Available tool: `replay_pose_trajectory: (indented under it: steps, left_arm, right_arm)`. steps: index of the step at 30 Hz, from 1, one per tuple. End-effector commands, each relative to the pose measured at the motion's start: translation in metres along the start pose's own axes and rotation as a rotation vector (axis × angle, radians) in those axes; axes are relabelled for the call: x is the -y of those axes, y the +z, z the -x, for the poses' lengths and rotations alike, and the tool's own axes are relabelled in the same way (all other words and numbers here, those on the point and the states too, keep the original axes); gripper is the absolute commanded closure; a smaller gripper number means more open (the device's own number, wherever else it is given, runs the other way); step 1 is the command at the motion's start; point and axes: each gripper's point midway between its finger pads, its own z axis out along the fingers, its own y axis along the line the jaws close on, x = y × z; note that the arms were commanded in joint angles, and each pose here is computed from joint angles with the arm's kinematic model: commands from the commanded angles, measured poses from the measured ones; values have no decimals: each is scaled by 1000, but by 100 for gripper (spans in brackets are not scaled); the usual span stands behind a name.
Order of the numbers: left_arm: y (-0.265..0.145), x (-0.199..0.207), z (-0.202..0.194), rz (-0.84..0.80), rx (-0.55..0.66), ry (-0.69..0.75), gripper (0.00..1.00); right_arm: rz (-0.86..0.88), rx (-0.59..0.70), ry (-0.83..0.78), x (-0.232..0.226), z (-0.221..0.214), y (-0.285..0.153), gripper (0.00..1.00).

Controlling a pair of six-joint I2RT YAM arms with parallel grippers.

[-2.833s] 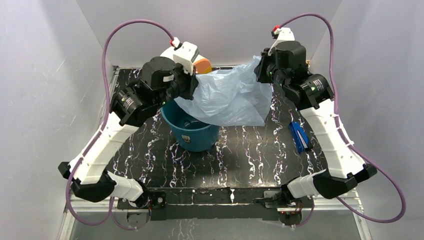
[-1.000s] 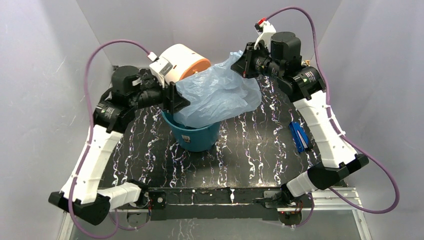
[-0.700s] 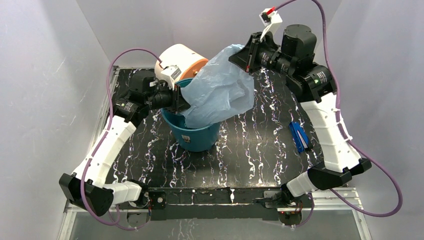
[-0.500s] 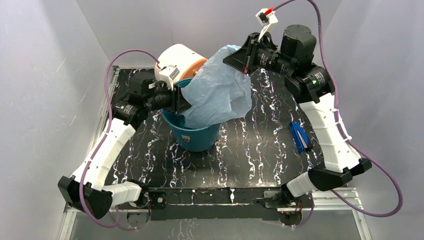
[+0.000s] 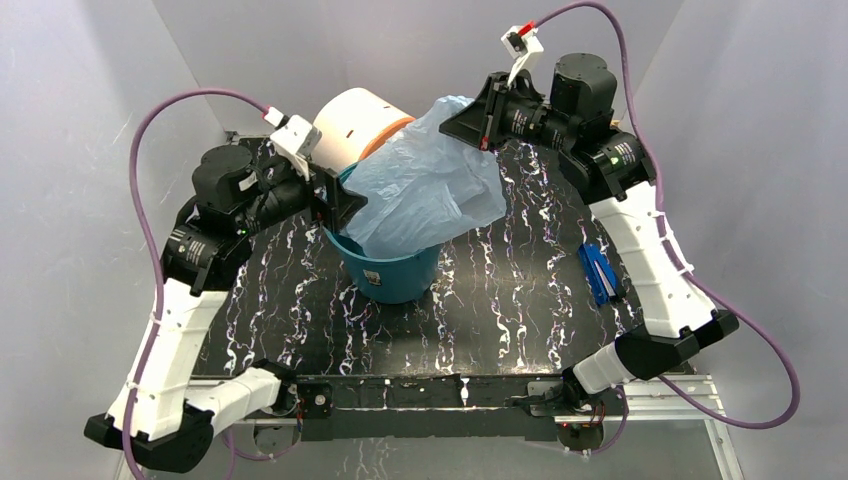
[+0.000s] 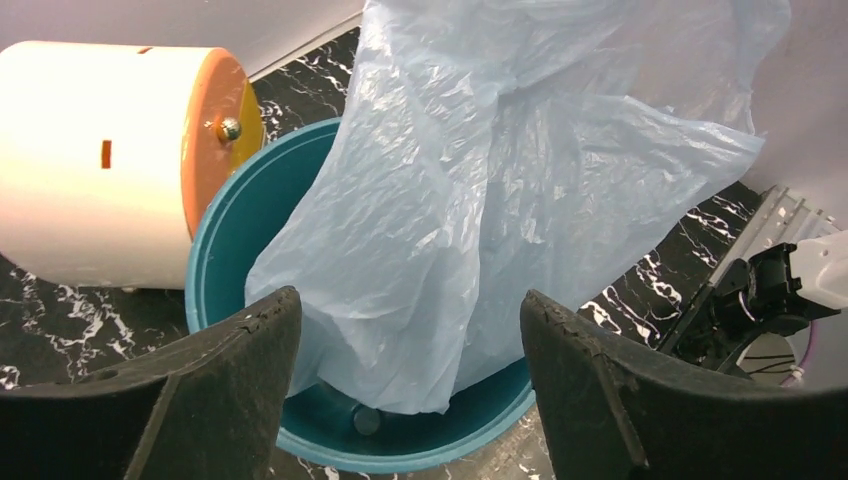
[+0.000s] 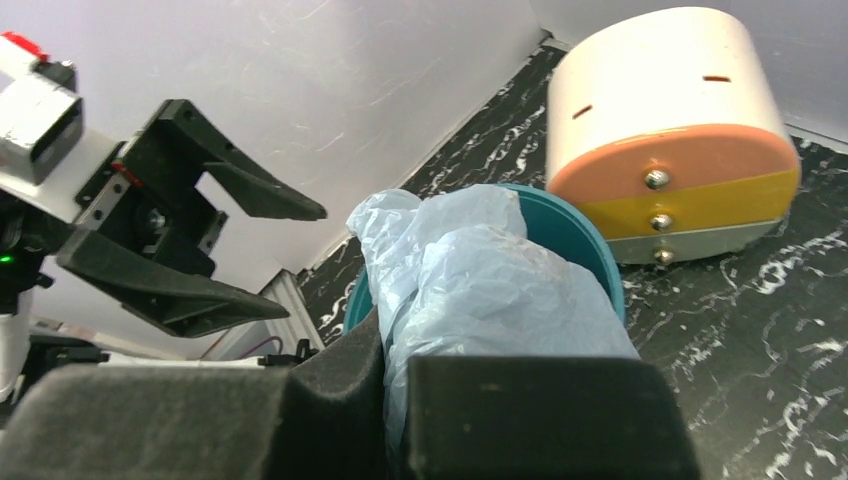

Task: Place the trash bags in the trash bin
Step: Place the trash bag in the trash bin.

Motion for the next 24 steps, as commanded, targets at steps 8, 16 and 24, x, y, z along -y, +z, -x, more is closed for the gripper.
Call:
replay_pose_trajectory:
  steps: [8,16,24]
  left_arm:
    - [50,-3,-12,-90,-30,-77,42]
    - [61,-9,-70,-72,-163,-156,74]
    - [50,-19,-69,15,-132,-154,62]
  right_arm:
    - [197,7,-10,-35,2,-5,89]
    - [205,21,-15,-39,6,-9,89]
    - [319,0,31,-52,2,-4,89]
